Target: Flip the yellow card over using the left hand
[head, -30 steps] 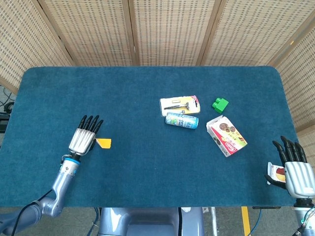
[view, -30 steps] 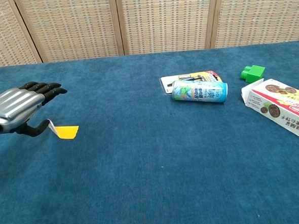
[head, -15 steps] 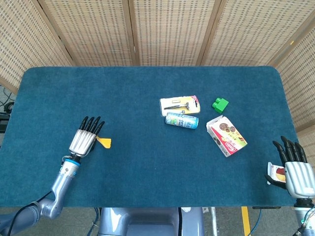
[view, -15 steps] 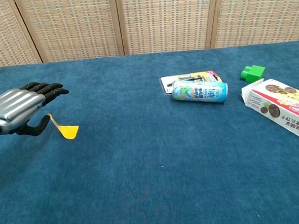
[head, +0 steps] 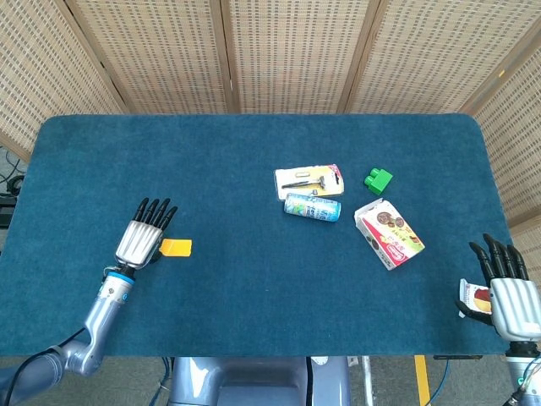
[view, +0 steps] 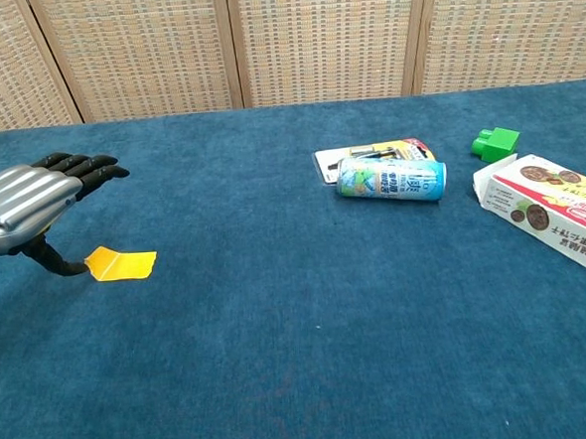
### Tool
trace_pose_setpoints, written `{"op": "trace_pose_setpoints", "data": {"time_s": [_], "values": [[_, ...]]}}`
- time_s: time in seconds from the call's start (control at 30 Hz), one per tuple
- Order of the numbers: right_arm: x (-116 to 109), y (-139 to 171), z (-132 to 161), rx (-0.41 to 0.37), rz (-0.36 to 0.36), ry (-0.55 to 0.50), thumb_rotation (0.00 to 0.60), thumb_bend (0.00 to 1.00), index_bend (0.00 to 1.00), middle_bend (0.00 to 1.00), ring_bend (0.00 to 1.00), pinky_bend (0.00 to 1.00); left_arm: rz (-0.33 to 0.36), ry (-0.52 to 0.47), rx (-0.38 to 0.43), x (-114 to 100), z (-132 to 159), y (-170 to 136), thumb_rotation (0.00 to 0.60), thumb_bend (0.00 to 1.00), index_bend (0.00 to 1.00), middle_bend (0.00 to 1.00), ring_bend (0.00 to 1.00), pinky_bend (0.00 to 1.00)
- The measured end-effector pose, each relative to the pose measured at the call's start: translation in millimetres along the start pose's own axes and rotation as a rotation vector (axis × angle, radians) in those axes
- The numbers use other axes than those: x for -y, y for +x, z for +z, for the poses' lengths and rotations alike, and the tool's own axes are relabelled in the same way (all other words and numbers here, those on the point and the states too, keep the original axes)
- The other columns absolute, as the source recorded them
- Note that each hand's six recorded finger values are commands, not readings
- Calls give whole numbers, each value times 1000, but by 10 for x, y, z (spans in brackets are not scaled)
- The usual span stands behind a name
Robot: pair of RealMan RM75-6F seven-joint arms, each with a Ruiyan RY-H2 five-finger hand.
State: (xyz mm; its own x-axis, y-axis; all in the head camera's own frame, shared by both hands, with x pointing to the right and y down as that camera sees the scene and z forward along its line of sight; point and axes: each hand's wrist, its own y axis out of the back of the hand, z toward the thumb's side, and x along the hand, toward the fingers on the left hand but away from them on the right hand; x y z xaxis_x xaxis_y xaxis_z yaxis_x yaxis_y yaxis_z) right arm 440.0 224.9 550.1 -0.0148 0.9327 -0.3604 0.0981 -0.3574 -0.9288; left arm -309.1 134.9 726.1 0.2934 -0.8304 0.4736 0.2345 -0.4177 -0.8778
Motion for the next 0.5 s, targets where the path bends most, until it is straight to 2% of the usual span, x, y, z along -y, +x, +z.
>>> {"op": "trace_pose_setpoints", "data": {"time_s": [0.3,0.5], "values": [[-8,-1,-6,2,-3,-1,600,53,83,0,0,0,-15,30,22,-56,-56,-48,600,61,53,0,0,0],[-4,-1,2,0,-1,0,600,53,83,0,0,0,-69,65,60,-84,-143,-131,600,62,53,0,0,0]]}}
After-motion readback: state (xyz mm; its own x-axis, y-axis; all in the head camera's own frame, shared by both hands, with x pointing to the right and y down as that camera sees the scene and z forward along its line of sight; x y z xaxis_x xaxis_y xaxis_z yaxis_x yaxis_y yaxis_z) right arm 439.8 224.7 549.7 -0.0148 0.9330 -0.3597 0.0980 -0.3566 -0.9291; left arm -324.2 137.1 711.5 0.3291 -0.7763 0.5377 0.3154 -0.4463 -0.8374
